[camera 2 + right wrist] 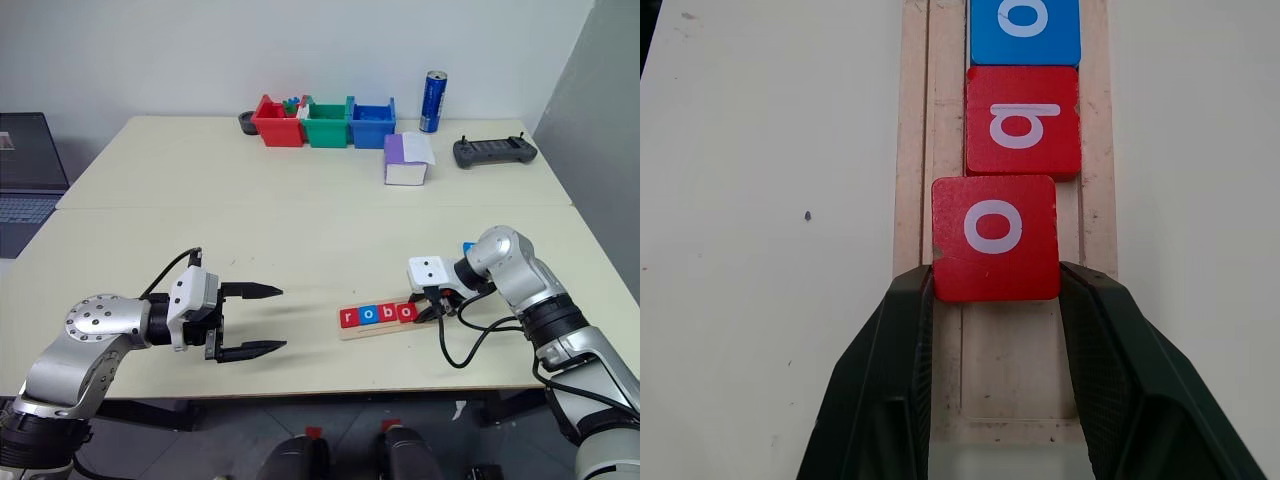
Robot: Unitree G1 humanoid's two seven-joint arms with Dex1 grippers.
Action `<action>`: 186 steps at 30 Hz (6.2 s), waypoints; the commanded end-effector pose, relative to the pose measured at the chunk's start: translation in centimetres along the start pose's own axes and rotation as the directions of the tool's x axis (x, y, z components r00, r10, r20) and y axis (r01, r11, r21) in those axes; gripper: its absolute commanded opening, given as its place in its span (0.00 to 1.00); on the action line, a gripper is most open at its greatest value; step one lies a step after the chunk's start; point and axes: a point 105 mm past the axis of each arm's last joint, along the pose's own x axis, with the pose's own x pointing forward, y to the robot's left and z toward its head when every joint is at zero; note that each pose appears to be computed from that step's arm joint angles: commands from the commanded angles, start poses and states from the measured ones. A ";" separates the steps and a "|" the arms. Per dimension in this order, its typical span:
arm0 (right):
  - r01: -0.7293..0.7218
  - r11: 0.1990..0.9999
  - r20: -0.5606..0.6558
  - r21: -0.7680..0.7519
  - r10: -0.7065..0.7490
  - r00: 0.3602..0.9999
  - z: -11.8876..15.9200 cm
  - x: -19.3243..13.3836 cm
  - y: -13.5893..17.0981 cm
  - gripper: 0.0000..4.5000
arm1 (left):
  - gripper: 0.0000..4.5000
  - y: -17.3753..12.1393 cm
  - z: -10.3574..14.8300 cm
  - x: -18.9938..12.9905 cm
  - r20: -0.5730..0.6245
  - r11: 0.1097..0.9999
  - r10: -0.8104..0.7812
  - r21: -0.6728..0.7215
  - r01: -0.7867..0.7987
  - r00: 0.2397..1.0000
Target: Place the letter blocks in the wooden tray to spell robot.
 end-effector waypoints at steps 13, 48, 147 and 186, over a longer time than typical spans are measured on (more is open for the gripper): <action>0.035 0.999 -0.041 -0.034 -0.036 0.998 0.6 -0.8 -1.5 0.32 | 1.00 0.1 0.4 -0.1 0.015 1.000 0.002 0.031 -0.003 1.000; -0.118 0.979 -0.106 -0.169 0.101 0.989 1.8 -0.4 -1.5 0.32 | 1.00 -0.3 0.2 -0.2 0.017 1.000 0.018 0.024 -0.019 1.000; 0.643 -0.160 -0.488 0.749 -0.790 0.371 -9.2 -8.1 -7.5 0.99 | 1.00 -0.7 -0.1 -0.1 0.016 1.000 0.001 0.008 -0.001 1.000; 0.636 -0.003 -0.422 0.771 -0.751 0.508 -4.1 -8.0 2.3 0.32 | 1.00 0.2 -0.5 0.3 0.013 0.998 -0.053 0.015 0.053 0.999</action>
